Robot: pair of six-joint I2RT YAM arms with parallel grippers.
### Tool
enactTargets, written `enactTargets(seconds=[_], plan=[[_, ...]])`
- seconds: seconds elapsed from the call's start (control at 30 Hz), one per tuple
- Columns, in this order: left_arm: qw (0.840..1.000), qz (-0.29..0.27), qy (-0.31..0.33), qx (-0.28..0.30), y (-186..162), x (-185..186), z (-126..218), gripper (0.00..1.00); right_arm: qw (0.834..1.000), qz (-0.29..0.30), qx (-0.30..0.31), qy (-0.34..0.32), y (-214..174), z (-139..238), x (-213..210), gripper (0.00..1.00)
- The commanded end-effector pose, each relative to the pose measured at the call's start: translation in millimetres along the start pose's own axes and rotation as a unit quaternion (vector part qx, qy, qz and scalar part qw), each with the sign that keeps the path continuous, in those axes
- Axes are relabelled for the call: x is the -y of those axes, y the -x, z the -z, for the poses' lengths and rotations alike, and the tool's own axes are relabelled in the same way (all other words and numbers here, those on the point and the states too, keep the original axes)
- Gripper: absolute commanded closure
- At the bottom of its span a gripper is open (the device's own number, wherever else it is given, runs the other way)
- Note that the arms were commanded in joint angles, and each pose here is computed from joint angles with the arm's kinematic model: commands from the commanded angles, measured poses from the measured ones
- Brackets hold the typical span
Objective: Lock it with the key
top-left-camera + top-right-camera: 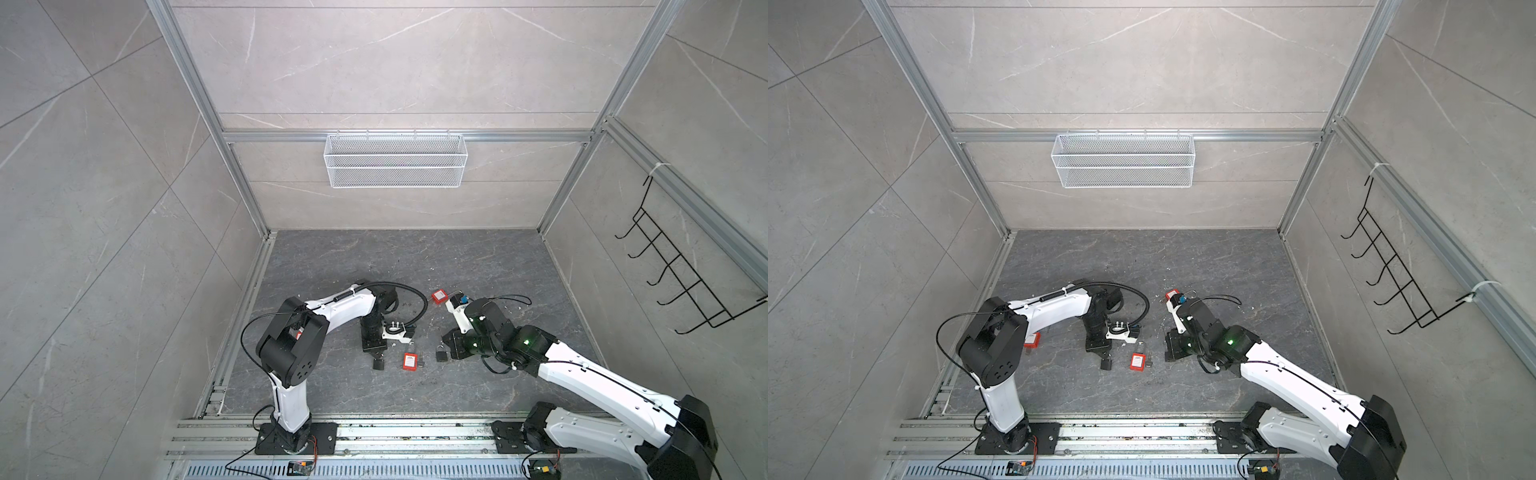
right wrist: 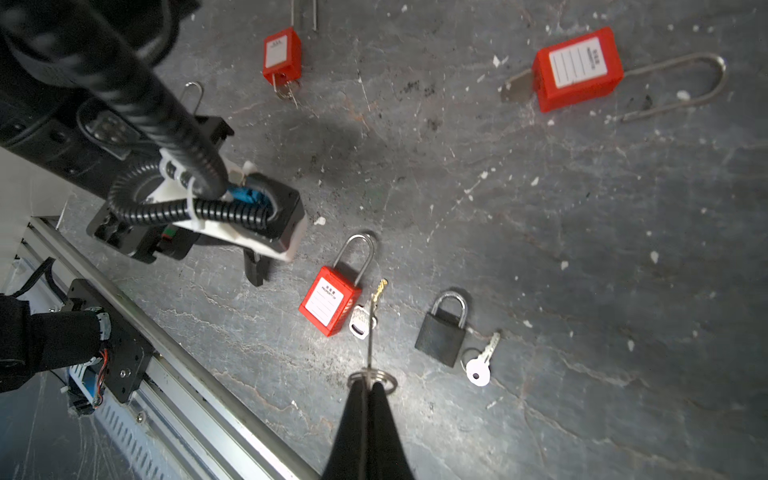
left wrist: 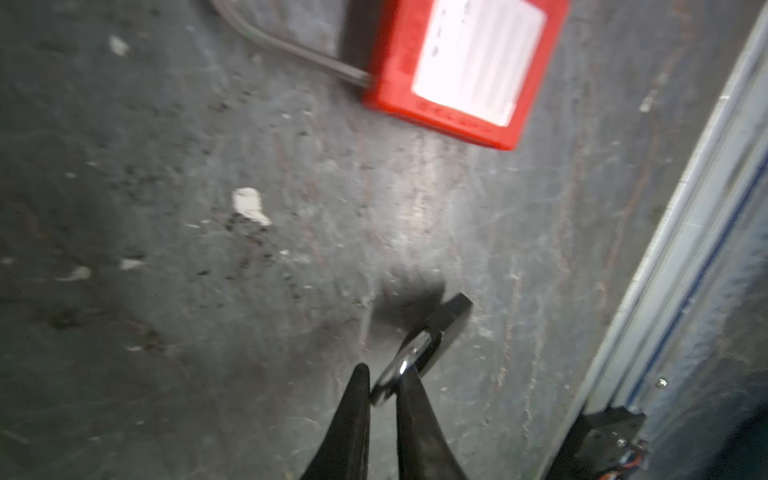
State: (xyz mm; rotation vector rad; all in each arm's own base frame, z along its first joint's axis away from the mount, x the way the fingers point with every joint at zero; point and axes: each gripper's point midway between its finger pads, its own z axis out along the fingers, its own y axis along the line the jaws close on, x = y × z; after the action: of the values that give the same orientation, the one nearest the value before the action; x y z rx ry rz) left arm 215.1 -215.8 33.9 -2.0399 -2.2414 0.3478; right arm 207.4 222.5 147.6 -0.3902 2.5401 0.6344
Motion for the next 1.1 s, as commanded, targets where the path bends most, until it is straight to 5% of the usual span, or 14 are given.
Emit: enactTargets(seconds=[0.0, 0.13, 0.27, 0.47, 0.6, 0.9, 1.07], plan=[[0.999, 0.015, 0.043, 0.028, 9, -28, 8, 0.76, 0.997, -0.065, -0.041, -0.004, -9, 2, -5, 1.0], [0.996, 0.021, 0.066, 0.052, 15, -38, 18, 0.71, 0.993, -0.094, -0.067, -0.002, -14, -2, -14, 1.0], [0.982, 0.091, 0.112, 0.124, 15, -59, 49, 0.7, 0.988, -0.125, -0.09, -0.003, -18, -9, -27, 1.0], [0.909, 0.24, 0.19, 0.283, -7, -75, 116, 0.7, 0.98, -0.146, -0.132, 0.014, -22, -36, -64, 1.0], [0.865, 0.297, 0.196, 0.353, -24, -62, 131, 0.7, 0.976, -0.125, -0.176, 0.009, -31, -65, -88, 1.0], [0.775, 0.382, 0.271, 0.424, -64, -38, 153, 0.71, 0.964, -0.113, -0.24, -0.026, -42, -118, -99, 1.0], [0.752, 0.402, 0.288, 0.437, -77, -24, 164, 0.69, 0.956, -0.113, -0.265, -0.049, -46, -134, -98, 1.0]])
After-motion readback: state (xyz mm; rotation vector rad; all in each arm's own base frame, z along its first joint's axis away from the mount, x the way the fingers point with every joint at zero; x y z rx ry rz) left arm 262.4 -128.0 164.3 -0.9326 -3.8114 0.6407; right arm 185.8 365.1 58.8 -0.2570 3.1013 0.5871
